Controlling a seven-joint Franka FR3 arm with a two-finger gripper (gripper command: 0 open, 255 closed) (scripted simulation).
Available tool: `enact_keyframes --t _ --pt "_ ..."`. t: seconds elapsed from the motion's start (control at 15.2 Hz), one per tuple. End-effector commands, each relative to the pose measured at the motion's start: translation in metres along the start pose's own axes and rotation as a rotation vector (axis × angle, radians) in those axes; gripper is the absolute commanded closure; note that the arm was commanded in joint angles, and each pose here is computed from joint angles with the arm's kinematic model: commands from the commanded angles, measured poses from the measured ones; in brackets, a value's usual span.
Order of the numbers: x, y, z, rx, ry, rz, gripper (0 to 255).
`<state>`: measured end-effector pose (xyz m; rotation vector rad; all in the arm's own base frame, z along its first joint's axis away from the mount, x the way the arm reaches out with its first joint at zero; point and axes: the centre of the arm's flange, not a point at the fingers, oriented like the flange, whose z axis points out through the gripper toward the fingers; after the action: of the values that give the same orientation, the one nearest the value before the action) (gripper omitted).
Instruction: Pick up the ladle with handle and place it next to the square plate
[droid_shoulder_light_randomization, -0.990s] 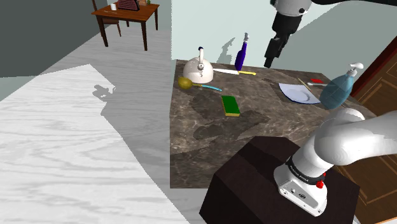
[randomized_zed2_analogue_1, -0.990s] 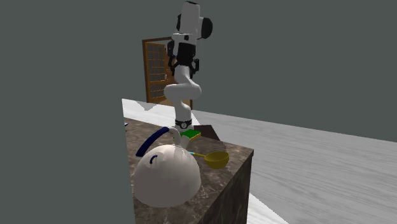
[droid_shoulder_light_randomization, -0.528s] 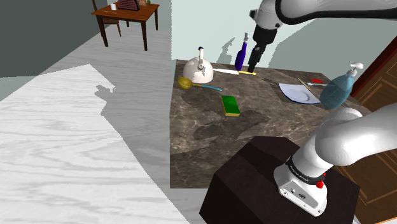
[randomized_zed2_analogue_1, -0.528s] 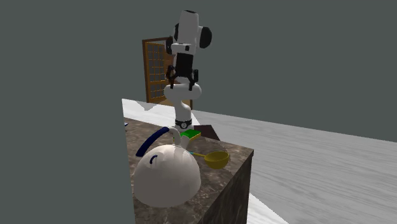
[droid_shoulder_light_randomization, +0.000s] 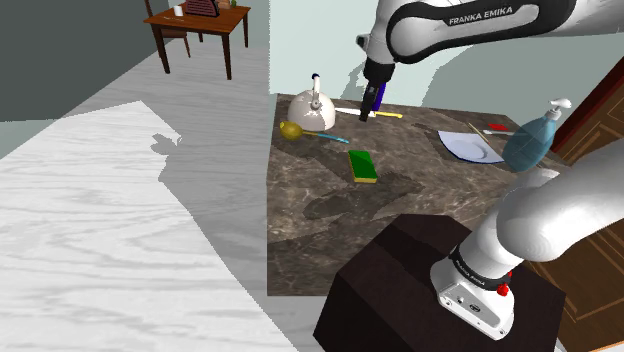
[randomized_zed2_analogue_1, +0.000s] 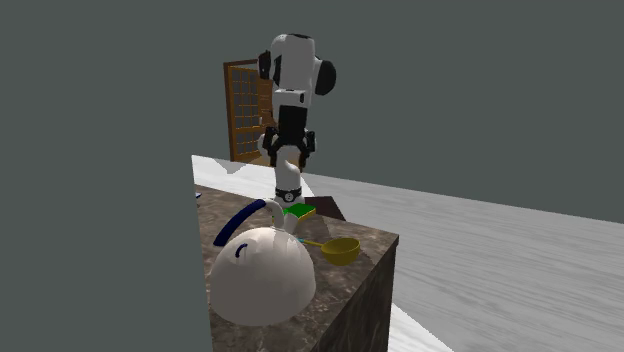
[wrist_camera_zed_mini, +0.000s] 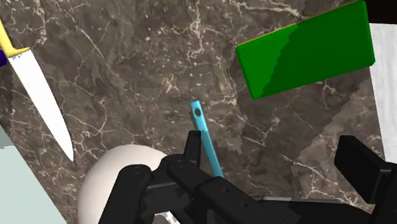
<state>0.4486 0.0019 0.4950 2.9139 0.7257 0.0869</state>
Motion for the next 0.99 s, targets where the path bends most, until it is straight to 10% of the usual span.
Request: enact_keyframes --t 0.0,0.92 --pt "0.017 0.006 0.019 0.000 0.016 -0.045 0" --pt "0.152 0.016 0.128 0.008 0.111 -0.351 0"
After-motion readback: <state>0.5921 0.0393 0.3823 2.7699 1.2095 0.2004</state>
